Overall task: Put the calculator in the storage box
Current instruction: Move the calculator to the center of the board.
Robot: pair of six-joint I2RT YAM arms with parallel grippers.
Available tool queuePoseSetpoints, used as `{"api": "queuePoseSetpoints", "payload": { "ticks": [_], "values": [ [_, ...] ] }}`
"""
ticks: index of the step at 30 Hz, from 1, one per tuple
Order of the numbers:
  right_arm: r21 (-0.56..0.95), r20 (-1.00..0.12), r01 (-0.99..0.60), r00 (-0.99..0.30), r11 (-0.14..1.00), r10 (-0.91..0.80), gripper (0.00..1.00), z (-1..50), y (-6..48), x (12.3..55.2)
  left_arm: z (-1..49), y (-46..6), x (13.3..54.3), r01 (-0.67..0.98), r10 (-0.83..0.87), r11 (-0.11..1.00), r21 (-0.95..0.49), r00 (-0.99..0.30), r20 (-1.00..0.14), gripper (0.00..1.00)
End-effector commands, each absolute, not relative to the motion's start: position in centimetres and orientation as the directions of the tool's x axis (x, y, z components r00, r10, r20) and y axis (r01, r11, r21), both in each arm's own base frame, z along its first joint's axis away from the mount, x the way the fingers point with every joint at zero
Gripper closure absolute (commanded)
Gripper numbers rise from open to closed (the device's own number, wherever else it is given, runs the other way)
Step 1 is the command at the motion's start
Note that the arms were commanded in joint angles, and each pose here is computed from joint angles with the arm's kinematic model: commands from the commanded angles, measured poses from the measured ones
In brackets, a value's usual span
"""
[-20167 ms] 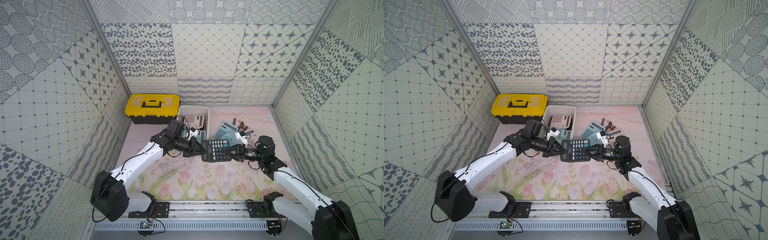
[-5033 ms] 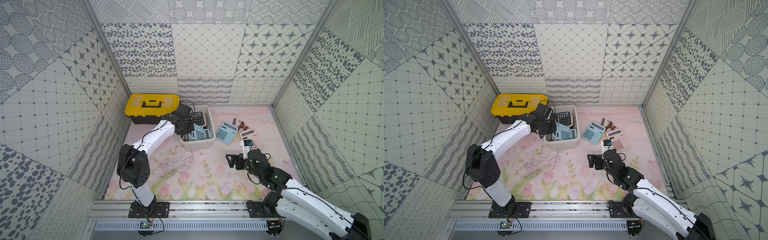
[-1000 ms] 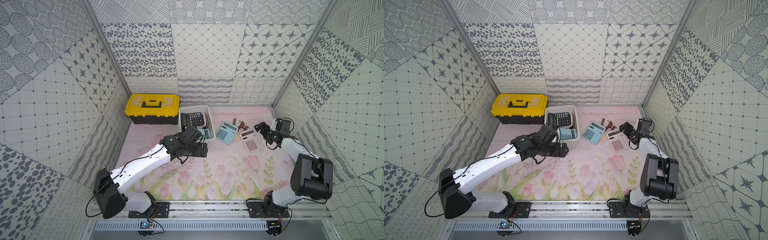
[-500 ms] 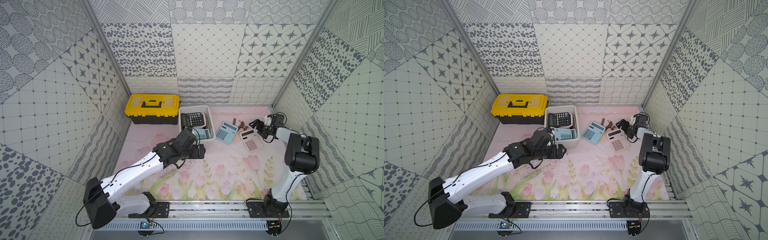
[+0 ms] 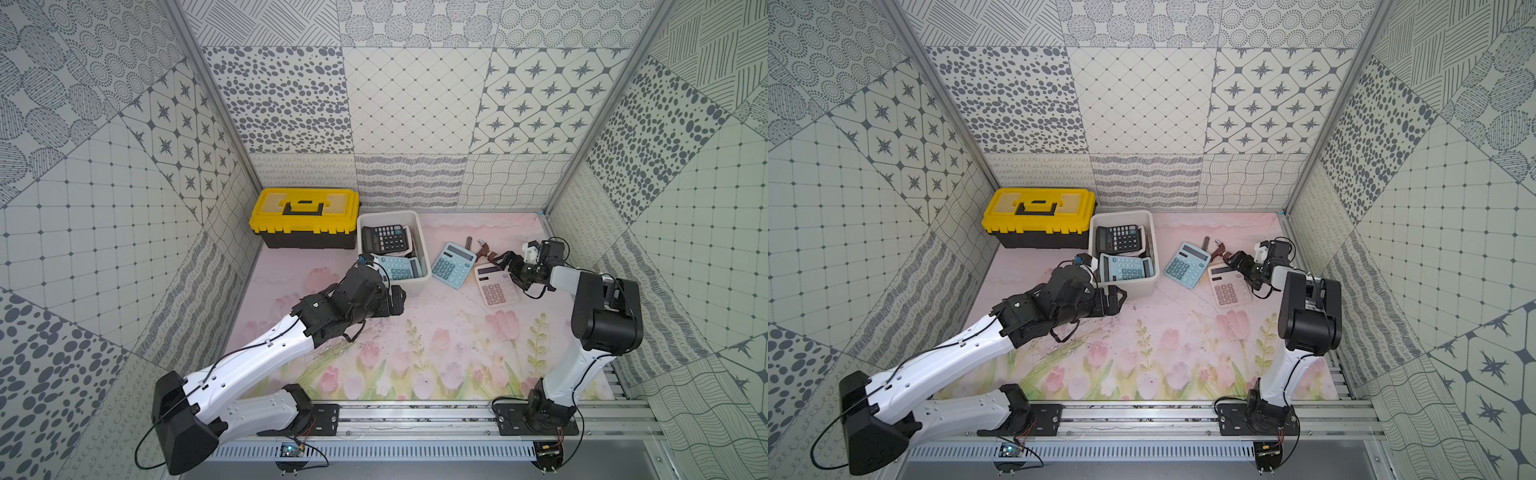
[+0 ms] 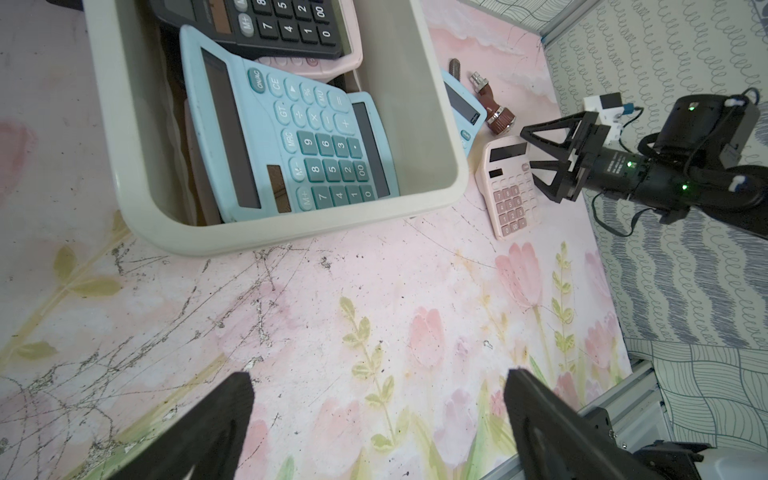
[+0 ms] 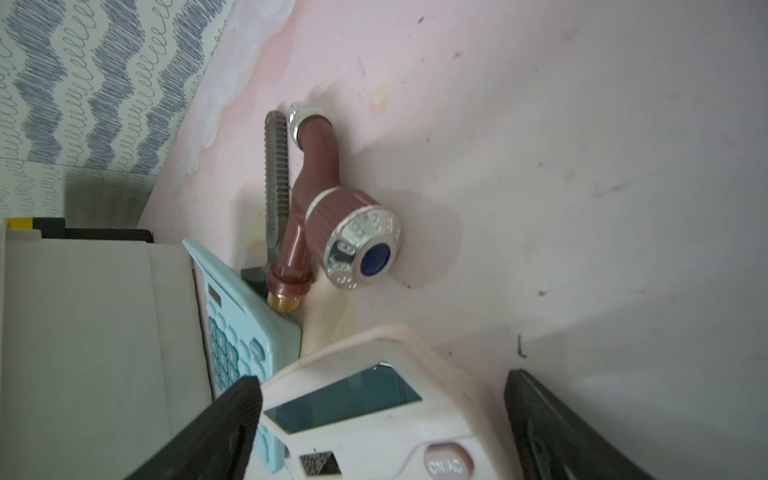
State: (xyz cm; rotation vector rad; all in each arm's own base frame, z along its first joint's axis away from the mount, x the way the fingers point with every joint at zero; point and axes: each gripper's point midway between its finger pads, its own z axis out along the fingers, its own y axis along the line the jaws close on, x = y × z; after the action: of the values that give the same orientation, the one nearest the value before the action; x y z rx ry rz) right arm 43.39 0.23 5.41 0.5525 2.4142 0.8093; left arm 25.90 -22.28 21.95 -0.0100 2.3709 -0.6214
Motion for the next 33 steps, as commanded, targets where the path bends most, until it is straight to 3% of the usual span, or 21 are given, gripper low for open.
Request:
{"api": "queuePoseSetpoints", "payload": {
  "ticks": [1,7,14,22,33],
  "values": [
    [0.657,-0.33,0.162,-0.816,0.736,0.474,0.03,6.1,2.3,40.9,22.4,-23.0,26.5,0.152,-0.199,0.873,-0.463,-0.756,-0.623,0.0],
    [0.645,-0.36,0.146,-0.808,0.75,0.466,0.03,8.2,3.2,39.2,22.6,-23.8,26.9,0.162,-0.206,0.86,-0.485,-0.758,-0.618,0.0],
    [0.58,-0.395,0.173,-0.795,0.796,0.46,0.03,8.6,0.7,42.9,22.3,-23.9,26.7,0.159,-0.198,0.861,-0.483,-0.77,-0.607,0.0],
    [0.688,-0.32,0.102,-0.845,0.718,0.427,0.03,8.3,2.9,45.9,21.7,-23.6,26.3,0.151,-0.182,0.87,-0.47,-0.787,-0.59,0.0],
    [0.727,-0.234,0.097,-0.896,0.68,0.377,0.03,7.5,6.2,41.9,21.1,-23.9,26.1,0.152,-0.175,0.865,-0.478,-0.801,-0.572,0.0]
  ]
}}
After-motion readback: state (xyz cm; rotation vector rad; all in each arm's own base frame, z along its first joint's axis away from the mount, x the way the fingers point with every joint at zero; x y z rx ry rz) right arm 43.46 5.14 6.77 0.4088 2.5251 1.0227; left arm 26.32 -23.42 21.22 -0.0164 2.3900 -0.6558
